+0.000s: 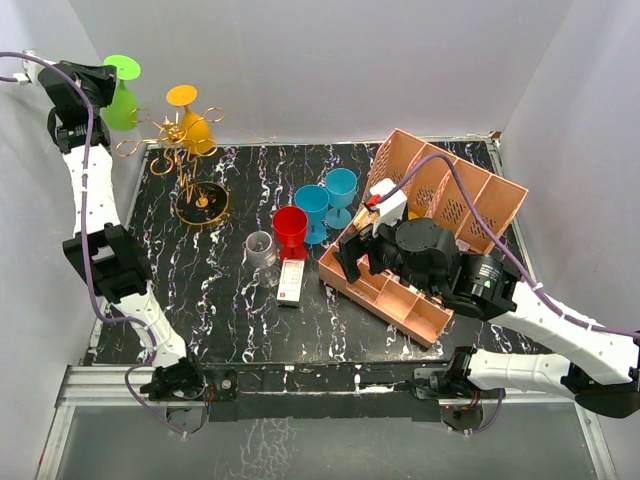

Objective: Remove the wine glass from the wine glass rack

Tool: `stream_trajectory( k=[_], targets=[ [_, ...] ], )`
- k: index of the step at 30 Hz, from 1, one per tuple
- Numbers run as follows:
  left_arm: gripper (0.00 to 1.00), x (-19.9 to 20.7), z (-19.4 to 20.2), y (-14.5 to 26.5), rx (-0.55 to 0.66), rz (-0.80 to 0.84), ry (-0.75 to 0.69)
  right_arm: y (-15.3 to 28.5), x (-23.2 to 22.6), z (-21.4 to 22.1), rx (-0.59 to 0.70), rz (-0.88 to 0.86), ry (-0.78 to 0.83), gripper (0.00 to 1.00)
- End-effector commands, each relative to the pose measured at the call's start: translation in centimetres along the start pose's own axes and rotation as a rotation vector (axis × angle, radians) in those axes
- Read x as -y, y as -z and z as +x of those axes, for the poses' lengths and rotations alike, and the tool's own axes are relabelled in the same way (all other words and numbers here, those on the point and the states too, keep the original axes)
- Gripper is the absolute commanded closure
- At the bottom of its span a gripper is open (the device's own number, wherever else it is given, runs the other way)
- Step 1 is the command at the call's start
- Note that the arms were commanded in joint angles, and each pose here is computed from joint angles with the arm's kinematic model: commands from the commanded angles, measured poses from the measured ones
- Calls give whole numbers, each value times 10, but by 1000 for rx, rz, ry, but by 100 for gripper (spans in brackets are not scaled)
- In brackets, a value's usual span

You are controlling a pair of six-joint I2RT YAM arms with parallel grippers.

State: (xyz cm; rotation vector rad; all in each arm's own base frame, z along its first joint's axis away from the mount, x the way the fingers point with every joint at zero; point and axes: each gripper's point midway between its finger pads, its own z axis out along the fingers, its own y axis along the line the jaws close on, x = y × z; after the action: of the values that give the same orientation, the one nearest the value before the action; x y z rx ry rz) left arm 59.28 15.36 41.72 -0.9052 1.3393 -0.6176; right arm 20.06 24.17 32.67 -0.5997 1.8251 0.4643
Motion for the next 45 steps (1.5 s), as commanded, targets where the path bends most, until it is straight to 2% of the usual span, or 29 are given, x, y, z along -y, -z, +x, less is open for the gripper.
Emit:
stream_trajectory(
  k=[1,5,8,9,12,19,25,31,34,37,41,45],
  targets=[
    [100,99,-72,63,245,210,-154,11,-6,-36,94,-39,-60,1],
    [100,133,-83,104,295,293,-213,14,-11,-38,98,-65,-88,1],
    [100,159,-80,149,272,364,-183,17,-15,-39,99,-90,-121,1],
    [100,162,-73,156,241,390,-162,17,-16,-39,98,-97,-130,1],
    [100,190,-57,212,169,512,-92,18,-24,-39,90,-129,-167,1],
    [100,230,-5,313,28,703,-31,17,-43,-35,59,-212,-278,1],
    [100,266,54,388,-209,905,-5,14,-61,-21,6,-278,-400,1],
    [100,252,104,454,-475,1020,77,11,-82,-13,-15,-370,-511,1],
    [100,236,121,473,-574,1002,115,8,-94,-10,-17,-430,-557,1],
    [100,215,135,482,-665,962,237,7,-105,-12,4,-496,-605,1],
    [100,200,131,493,-678,951,439,7,-115,-24,58,-572,-693,1],
    [100,191,125,494,-682,934,604,1,-109,-36,102,-573,-796,0]
  ],
)
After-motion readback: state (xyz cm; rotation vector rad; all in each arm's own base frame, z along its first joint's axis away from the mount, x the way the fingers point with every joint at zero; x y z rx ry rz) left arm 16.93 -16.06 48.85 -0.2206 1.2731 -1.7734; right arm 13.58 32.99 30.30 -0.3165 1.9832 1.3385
